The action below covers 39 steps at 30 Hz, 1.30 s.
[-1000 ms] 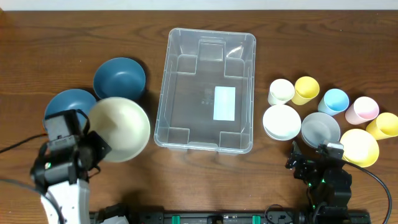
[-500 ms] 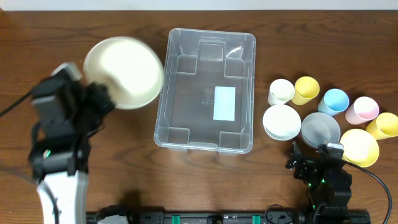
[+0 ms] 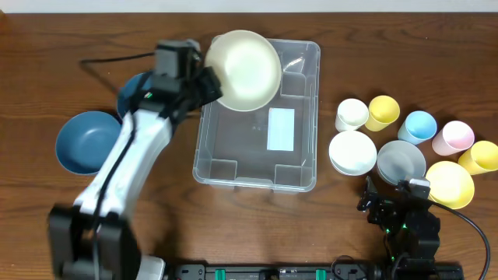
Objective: Pack container
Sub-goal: 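Lift the beige bowl and place it in the clear container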
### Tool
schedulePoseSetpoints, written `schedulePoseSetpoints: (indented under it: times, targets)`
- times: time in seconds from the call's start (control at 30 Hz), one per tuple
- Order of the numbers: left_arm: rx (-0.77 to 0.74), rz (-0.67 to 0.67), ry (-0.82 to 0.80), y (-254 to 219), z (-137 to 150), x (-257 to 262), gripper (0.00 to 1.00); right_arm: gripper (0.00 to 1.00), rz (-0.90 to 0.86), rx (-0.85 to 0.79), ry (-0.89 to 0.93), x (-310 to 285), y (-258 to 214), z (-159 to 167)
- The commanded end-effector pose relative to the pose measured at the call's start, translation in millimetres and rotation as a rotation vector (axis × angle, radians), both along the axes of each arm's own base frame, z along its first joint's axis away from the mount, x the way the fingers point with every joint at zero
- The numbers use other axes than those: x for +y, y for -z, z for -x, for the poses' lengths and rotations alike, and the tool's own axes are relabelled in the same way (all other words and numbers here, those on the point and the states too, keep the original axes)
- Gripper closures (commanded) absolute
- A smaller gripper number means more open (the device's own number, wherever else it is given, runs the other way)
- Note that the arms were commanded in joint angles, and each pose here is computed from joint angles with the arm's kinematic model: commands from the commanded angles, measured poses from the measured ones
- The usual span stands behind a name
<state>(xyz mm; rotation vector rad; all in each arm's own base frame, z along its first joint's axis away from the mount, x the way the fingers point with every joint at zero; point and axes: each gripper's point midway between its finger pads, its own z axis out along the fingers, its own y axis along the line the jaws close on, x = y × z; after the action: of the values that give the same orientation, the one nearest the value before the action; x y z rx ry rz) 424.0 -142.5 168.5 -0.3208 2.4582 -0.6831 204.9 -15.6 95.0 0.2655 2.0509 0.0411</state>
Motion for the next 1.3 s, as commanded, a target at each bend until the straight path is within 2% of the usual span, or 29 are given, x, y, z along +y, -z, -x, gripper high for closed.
schedulePoseSetpoints:
  times: [0.0, 0.17, 0.73, 0.77, 0.83, 0.97, 1.13, 1.27]
  targets:
    - [-0.016, -0.055, 0.069, 11, -19, -18, 0.94, 0.01, 0.013, -0.002, 0.011, -3, 0, 0]
    - [-0.009, -0.156, 0.070, 36, -34, -31, 0.94, 0.01, 0.013, -0.002, 0.011, -3, 0, 0]
    - [-0.064, -0.180, 0.122, 63, -50, -61, 0.94, 0.01, 0.013, -0.002, 0.011, -3, 0, 0]
    - [-0.076, -0.181, 0.127, 61, -52, -62, 0.91, 0.01, 0.013, -0.002, 0.011, -3, 0, 0]
    - [-0.102, -0.177, 0.130, 55, -55, -64, 0.78, 0.01, 0.013, -0.002, 0.012, -3, 0, 0]
    - [-0.125, -0.153, 0.150, 37, -59, -70, 0.61, 0.01, 0.013, -0.002, 0.011, -3, 0, 0]
    - [-0.145, -0.160, 0.177, -6, -57, -71, 0.52, 0.01, 0.013, -0.002, 0.011, -3, 0, 0]
    - [-0.167, -0.189, 0.199, -50, -44, -63, 0.47, 0.01, 0.013, -0.002, 0.011, -3, 0, 0]
